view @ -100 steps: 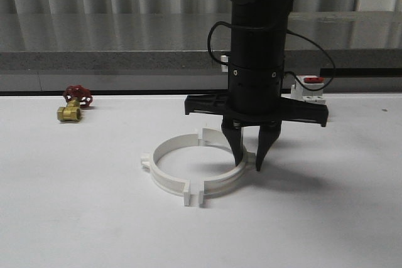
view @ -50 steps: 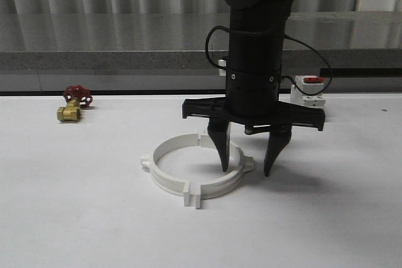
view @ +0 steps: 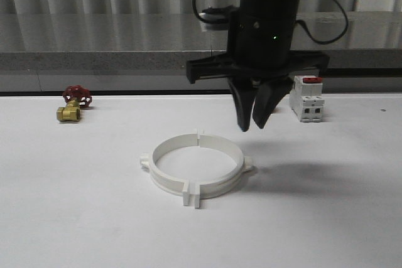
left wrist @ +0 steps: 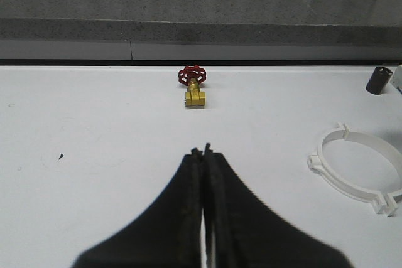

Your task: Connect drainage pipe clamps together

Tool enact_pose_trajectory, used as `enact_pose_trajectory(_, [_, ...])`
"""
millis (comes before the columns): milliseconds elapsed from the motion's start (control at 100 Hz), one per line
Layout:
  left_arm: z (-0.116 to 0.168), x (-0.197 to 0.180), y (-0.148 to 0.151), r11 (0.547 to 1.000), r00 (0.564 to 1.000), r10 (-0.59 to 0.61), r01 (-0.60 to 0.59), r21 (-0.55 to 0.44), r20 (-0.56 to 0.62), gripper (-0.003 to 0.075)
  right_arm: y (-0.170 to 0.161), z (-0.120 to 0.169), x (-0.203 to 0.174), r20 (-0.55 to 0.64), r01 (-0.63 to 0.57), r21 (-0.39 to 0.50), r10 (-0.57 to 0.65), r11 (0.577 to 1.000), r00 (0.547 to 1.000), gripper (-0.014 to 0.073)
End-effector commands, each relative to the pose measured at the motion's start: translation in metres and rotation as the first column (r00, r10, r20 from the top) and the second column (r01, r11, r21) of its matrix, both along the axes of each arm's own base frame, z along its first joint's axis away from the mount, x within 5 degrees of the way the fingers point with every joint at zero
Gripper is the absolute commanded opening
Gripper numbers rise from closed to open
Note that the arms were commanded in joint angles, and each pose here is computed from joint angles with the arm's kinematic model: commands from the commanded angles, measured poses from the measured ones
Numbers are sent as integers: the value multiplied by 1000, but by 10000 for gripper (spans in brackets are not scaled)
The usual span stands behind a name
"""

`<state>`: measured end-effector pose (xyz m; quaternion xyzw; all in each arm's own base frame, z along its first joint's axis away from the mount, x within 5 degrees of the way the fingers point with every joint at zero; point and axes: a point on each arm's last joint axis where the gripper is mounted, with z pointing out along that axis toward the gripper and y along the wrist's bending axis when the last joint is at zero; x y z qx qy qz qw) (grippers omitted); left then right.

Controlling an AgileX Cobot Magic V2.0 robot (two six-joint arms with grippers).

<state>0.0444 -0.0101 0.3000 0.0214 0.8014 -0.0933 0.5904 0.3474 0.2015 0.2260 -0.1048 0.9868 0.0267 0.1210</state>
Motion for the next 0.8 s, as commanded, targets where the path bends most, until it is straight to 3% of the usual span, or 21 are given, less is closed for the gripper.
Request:
enact_pose_trajectory(0, [14,2,0,1000,996,8,-6,-27,86,-20,-16,45,-1,118,-48,20,45,999,992,5])
enact_pose_trajectory(90, [14,2,0,1000,996,8,-6,-27,86,-20,-33,58,0,153,-51,18,48,999,987,-74])
enact_pose_trajectory(290, [14,2,0,1000,996,8,-6,-27,86,-20,-81,81,-8,215,-20,6,18,1000,976,-68])
enact_pose_trajectory(620, [14,2,0,1000,996,8,-6,-27,86,-20,-175,91,-45,274,220,25,-218,975,937,-67])
enact_pose_trajectory(790, [14,2,0,1000,996,8,-6,-27,86,-20,-205,86,-74,300,309,36,-305,950,904,-67])
